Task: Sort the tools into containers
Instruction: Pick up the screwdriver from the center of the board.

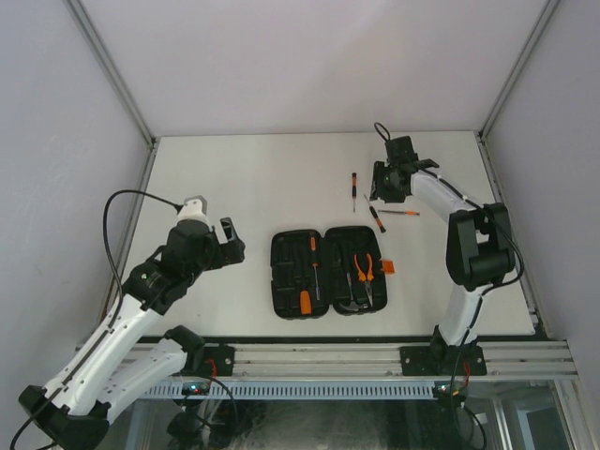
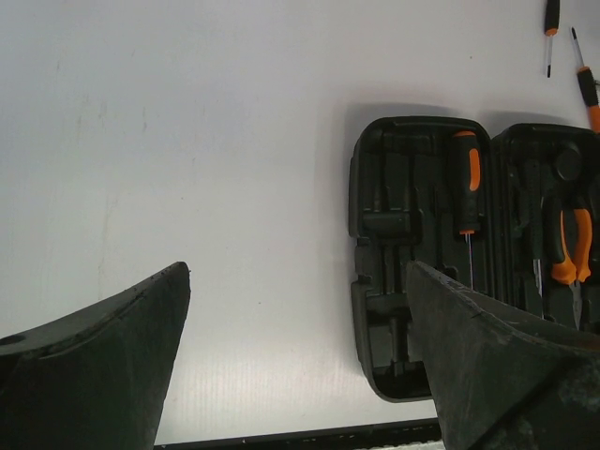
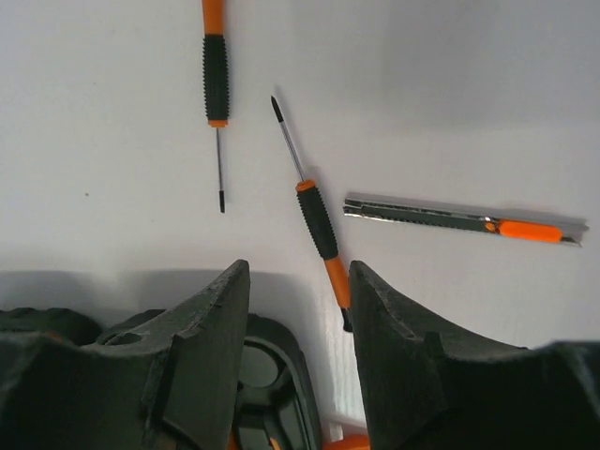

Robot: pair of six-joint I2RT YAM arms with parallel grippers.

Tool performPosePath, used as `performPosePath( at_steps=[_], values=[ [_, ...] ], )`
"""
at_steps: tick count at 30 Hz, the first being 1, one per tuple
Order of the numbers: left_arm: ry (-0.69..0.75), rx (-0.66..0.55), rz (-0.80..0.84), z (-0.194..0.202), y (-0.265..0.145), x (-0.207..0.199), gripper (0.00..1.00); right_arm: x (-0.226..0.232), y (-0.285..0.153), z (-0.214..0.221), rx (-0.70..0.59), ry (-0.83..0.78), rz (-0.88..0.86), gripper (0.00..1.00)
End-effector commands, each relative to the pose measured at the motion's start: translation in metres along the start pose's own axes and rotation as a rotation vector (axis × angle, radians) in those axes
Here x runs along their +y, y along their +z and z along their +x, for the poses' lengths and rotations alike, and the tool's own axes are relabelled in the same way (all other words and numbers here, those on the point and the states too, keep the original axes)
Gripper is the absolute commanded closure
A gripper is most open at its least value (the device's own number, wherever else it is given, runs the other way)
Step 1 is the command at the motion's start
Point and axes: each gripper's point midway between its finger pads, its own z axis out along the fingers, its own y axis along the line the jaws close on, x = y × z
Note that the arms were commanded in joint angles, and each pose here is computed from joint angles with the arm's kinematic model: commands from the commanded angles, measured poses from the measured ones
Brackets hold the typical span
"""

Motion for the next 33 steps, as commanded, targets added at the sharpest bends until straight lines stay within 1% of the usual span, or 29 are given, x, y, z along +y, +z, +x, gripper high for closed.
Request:
performPosePath(
  at_steps=[1, 13, 22, 28, 31, 33],
  values=[
    [-0.013, -0.065, 0.042, -0.017, -0.01, -0.006, 0.0, -0.001, 0.009, 0.0, 0.049, -0.062, -0.006, 0.54],
    [-0.014, -0.076, 0.044, -0.018, -0.012, -0.005, 0.0, -0.008, 0.049, 0.016, 0.152, -0.091, 0.029, 0.56],
    [-0.022, -0.071, 0.023, -0.015, -0.01, -0.001, 0.0, -0.012, 0.064, 0.027, 0.206, -0.124, 0.071, 0.57],
    [-0.017, -0.065, 0.02, -0.014, -0.01, 0.0, 0.0, -0.013, 0.071, 0.033, 0.24, -0.156, 0.101, 0.61],
    [-0.019, -0.074, 0.026, -0.016, -0.012, -0.001, 0.0, -0.013, 0.071, 0.036, 0.246, -0.171, 0.118, 0.65],
    [-0.018, -0.074, 0.026, -0.016, -0.011, -0.001, 0.0, -0.012, 0.071, 0.038, 0.248, -0.181, 0.12, 0.69]
  ],
)
